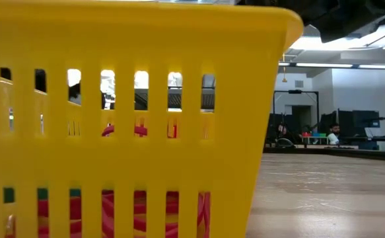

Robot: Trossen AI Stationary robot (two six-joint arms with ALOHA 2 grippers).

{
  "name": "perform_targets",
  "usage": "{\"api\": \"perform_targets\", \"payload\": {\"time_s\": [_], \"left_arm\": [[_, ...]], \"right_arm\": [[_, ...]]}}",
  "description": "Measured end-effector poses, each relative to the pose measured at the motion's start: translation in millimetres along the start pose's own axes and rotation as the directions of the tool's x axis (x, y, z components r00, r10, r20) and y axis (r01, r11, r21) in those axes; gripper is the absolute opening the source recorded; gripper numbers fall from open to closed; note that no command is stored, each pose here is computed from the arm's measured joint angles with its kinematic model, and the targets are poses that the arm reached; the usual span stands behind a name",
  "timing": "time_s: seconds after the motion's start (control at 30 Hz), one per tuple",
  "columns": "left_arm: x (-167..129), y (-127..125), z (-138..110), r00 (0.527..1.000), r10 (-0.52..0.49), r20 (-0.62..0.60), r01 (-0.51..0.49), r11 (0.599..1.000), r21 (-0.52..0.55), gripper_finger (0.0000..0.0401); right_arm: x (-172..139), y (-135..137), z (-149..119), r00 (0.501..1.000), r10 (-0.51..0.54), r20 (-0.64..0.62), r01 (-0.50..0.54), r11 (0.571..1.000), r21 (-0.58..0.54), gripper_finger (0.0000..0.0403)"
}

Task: Pick & Place Office Desk Supplies
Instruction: Put the crayon into the top yellow bin

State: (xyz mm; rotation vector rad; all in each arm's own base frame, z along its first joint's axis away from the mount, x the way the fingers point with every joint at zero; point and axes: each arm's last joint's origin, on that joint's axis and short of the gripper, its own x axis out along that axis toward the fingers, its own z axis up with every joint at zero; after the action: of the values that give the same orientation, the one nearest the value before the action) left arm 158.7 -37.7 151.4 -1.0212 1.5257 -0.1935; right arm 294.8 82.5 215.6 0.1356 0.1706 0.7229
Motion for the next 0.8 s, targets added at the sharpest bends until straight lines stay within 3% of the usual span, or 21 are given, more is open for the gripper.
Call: {"api": "perform_targets", "payload": {"time_s": [0.2,0.53,0.8], "left_arm": [[13.9,-13.8,-14.2,0.999,0.045,-0.023,-0.046,0.997,-0.062,0.0178],[34.1,-29.7,-31.0,0.988,0.129,0.080,-0.119,0.986,-0.120,0.0178],[42.9,-32.5,-43.4,0.973,0.190,0.129,-0.171,0.974,-0.146,0.0178]], "right_arm": [[4.5,9.2,-4.0,0.999,0.030,-0.032,-0.030,1.000,0.001,0.0223],[13.1,29.7,-6.3,0.995,0.094,-0.039,-0.095,0.995,-0.019,0.0223],[20.7,48.8,-8.4,0.997,0.068,-0.033,-0.069,0.997,-0.033,0.0223]]}}
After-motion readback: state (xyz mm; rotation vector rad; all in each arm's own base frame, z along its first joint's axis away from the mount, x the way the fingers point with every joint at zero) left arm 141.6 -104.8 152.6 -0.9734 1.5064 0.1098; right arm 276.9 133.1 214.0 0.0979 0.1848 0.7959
